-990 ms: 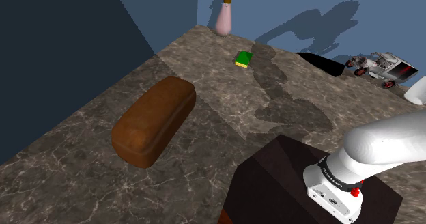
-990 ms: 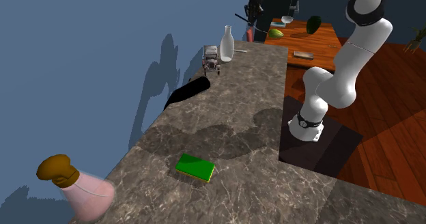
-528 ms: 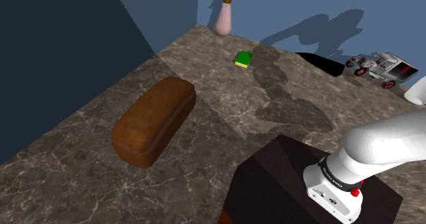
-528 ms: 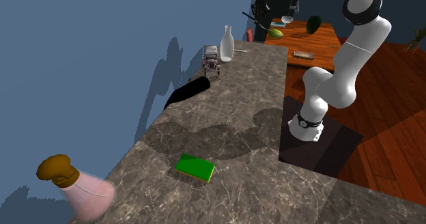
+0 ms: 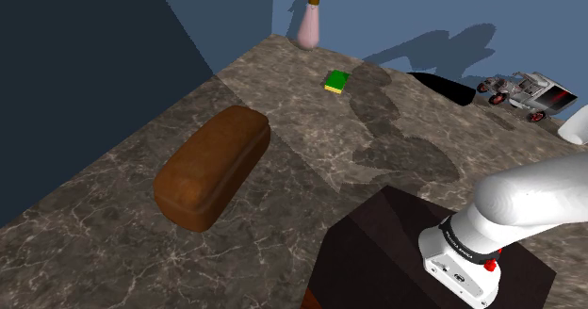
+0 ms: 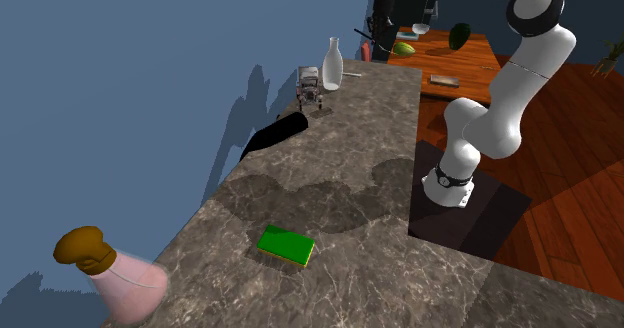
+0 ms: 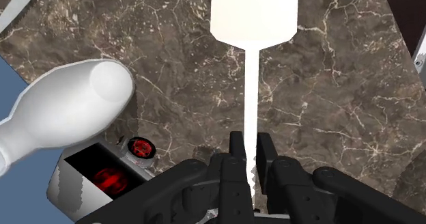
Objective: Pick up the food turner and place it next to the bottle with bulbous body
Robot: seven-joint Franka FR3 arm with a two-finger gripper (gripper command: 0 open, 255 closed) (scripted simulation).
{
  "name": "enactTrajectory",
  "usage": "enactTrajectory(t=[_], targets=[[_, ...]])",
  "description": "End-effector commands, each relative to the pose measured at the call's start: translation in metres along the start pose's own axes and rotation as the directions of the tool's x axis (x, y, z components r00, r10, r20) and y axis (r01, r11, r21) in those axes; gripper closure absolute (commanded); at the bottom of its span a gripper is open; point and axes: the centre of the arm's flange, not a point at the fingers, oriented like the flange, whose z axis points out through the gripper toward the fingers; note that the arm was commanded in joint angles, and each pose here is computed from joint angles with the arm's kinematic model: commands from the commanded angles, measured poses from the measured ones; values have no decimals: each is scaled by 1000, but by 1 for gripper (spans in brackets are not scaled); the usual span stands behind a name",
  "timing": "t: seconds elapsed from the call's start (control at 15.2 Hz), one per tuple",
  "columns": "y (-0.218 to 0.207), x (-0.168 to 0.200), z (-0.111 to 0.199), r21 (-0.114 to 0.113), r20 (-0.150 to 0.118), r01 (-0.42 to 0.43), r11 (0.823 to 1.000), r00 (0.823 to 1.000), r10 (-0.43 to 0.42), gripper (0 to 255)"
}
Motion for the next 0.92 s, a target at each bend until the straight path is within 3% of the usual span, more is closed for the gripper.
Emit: enactTrajectory(t=[0.0,0.86], targets=[[-1,0,11,-1,0,0,1000,1000,0,255],[-1,-4,79,-1,0,0,1000,1000,0,255]])
